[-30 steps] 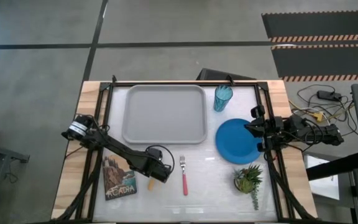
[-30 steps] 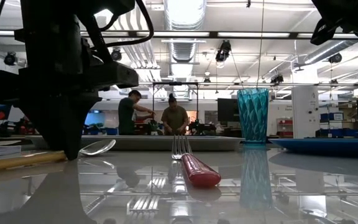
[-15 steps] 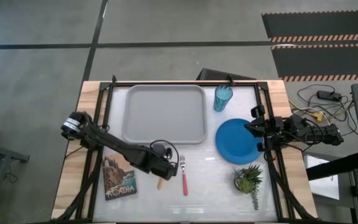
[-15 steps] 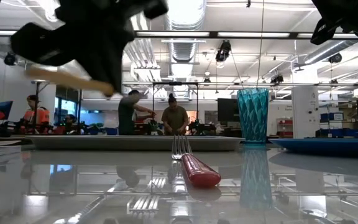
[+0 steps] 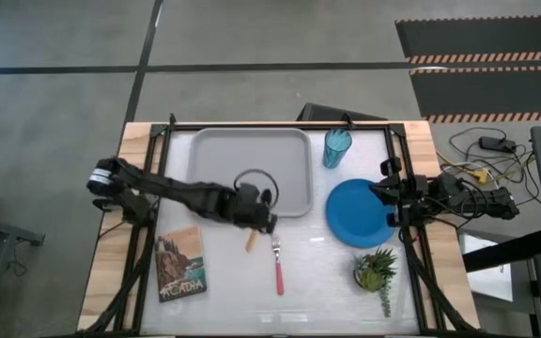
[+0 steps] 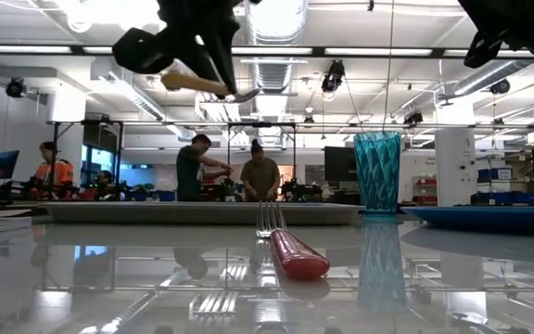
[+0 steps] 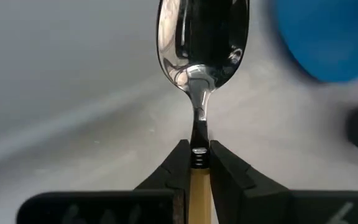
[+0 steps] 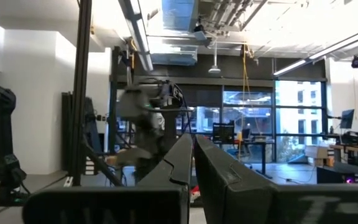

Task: Pick and place plate/cup/fork/spoon on tray
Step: Put the yellow spoon on the gray serving tray

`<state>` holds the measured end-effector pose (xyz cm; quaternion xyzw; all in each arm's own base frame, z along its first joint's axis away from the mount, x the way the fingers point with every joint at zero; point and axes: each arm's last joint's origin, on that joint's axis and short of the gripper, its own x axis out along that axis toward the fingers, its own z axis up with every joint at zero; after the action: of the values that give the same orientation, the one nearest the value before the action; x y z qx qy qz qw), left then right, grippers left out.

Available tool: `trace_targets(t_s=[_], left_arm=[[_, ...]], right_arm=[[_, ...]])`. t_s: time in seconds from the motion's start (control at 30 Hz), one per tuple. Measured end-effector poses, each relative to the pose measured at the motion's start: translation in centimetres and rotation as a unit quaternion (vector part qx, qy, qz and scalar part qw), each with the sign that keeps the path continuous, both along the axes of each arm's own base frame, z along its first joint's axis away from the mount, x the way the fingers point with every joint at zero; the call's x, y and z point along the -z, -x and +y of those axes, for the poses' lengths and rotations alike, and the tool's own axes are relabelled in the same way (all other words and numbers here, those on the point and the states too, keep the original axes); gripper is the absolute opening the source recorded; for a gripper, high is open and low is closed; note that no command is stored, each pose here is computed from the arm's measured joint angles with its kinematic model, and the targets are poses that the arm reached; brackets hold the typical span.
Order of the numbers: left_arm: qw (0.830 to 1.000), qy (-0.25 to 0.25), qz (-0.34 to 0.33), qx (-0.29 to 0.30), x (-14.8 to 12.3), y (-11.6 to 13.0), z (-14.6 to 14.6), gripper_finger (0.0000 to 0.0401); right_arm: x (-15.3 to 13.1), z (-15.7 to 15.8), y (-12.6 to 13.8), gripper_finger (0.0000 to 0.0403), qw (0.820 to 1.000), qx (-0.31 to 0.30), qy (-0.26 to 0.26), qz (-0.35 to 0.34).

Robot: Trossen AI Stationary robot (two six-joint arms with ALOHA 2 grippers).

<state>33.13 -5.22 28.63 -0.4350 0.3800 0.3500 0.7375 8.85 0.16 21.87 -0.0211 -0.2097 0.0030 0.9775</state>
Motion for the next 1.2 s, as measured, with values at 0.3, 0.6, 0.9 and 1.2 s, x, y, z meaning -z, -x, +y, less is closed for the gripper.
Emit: trace_targets(t_s=[0.3, 0.6, 0.9, 1.2], left_arm=[[0.990, -0.046, 0.128, -0.024, 1.3, 2.9, 8.4, 0.0018], [0.976, -0.038, 0.202, -0.071, 5.7, 6.1, 16.1, 0.0018], [0.964, 0.002, 0.230, -0.134, 9.6, 10.4, 19.1, 0.0021], [0.961, 0.023, 0.228, -0.154, 11.5, 11.8, 19.0, 0.0023]], right_arm=[[0.0, 0.0, 0.0, 0.0009, 1.000, 0.000, -0.001, -0.002], [0.0, 0.0, 0.0, 0.0009, 1.000, 0.001, 0.002, -0.002], [0.0, 0.0, 0.0, 0.0009, 1.000, 0.001, 0.002, -0.002], [0.0, 0.0, 0.0, 0.0009, 1.000, 0.001, 0.002, -0.002]])
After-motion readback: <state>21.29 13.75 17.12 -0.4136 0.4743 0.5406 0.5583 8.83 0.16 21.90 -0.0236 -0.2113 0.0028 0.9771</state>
